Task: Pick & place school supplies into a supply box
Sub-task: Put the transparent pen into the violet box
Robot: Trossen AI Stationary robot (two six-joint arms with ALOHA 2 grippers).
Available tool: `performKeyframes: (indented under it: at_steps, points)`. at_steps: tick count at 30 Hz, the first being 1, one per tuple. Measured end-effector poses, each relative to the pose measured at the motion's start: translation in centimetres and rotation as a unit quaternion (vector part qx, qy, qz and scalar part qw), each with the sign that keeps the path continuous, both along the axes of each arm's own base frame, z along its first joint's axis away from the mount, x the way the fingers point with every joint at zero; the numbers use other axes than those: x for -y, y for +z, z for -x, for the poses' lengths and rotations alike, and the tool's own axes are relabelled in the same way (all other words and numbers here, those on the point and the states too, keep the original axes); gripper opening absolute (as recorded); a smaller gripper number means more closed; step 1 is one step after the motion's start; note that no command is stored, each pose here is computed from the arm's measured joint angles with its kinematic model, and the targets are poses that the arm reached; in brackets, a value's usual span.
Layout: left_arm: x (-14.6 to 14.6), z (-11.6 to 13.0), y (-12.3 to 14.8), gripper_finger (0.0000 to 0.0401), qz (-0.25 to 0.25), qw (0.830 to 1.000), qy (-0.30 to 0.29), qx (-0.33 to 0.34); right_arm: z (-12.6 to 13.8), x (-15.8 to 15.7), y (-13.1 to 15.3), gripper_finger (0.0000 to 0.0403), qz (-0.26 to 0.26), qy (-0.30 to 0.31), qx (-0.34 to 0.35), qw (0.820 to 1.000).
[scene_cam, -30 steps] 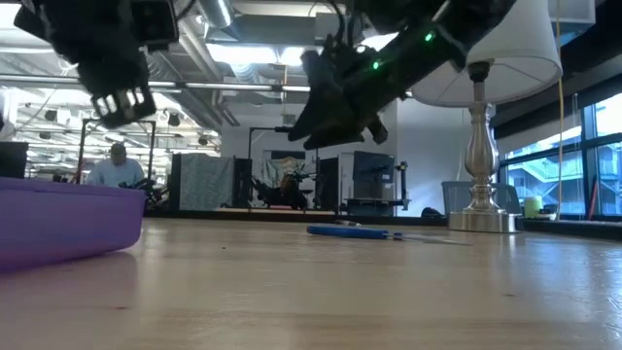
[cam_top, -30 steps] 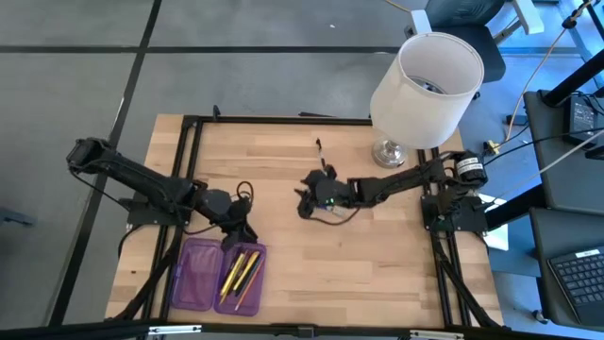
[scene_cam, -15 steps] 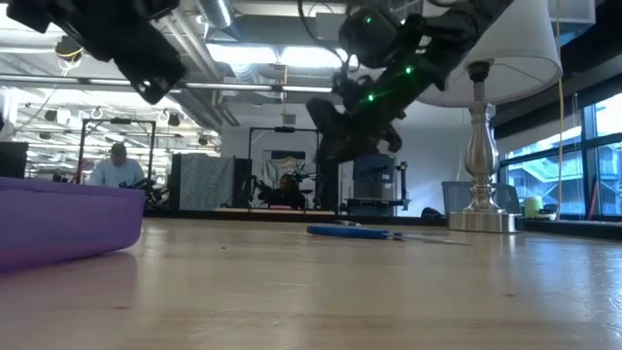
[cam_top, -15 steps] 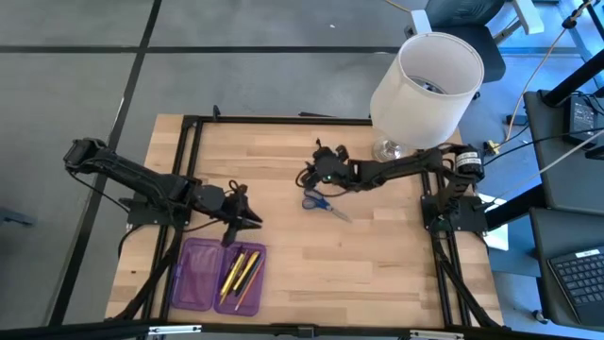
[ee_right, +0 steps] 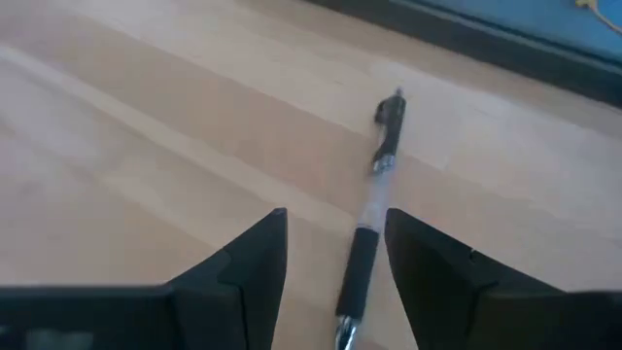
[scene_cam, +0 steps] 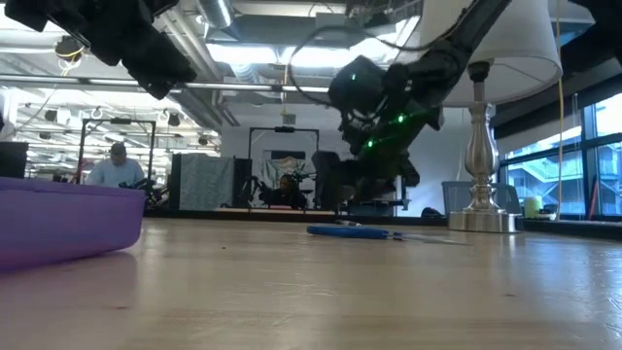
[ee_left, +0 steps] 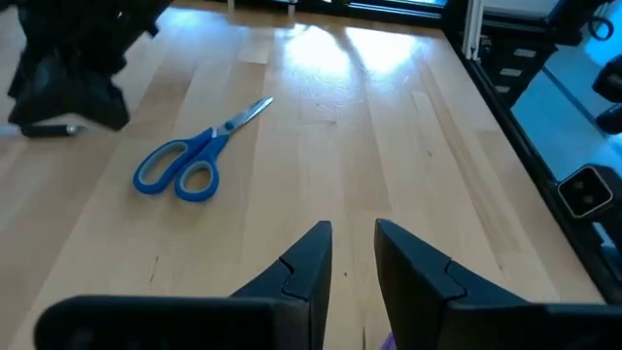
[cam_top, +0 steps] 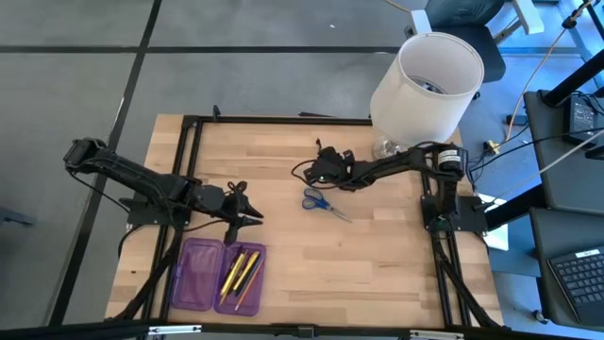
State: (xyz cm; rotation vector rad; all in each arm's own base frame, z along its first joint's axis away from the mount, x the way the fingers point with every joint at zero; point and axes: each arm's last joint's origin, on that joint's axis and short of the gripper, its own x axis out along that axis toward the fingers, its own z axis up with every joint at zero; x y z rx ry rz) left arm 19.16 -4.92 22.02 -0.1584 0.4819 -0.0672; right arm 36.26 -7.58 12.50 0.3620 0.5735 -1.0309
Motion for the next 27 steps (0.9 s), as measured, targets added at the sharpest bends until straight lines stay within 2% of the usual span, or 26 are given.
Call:
performKeyframes:
  at_steps: [6,9,18,23,27]
  points:
    - [0.0,0.0,0.0,0.0075,-0.020,1.000,-0.011,0.002,-0.3,1.2,-1.6,0.0179,-0.057,0.002,0.027,0.998]
    - [0.0,0.0,0.0,0.0077,-0.021,1.000,-0.012,0.002,-0.3,1.6,-1.8,0.0179,-0.068,0.004,0.032,0.997]
    - [0.0,0.1,-0.3,0.0077,-0.022,1.000,-0.011,-0.014,-0.4,1.5,-1.7,0.0179,-0.065,0.009,0.036,0.997]
    - [0.0,0.1,-0.3,0.0075,-0.021,1.000,-0.011,-0.014,-0.9,1.1,-0.9,0.0179,-0.035,0.023,0.050,0.998]
    - [0.0,0.1,-0.3,0.0074,-0.020,1.000,-0.010,-0.013,-0.5,1.2,-1.0,0.0179,-0.019,0.002,0.029,0.999]
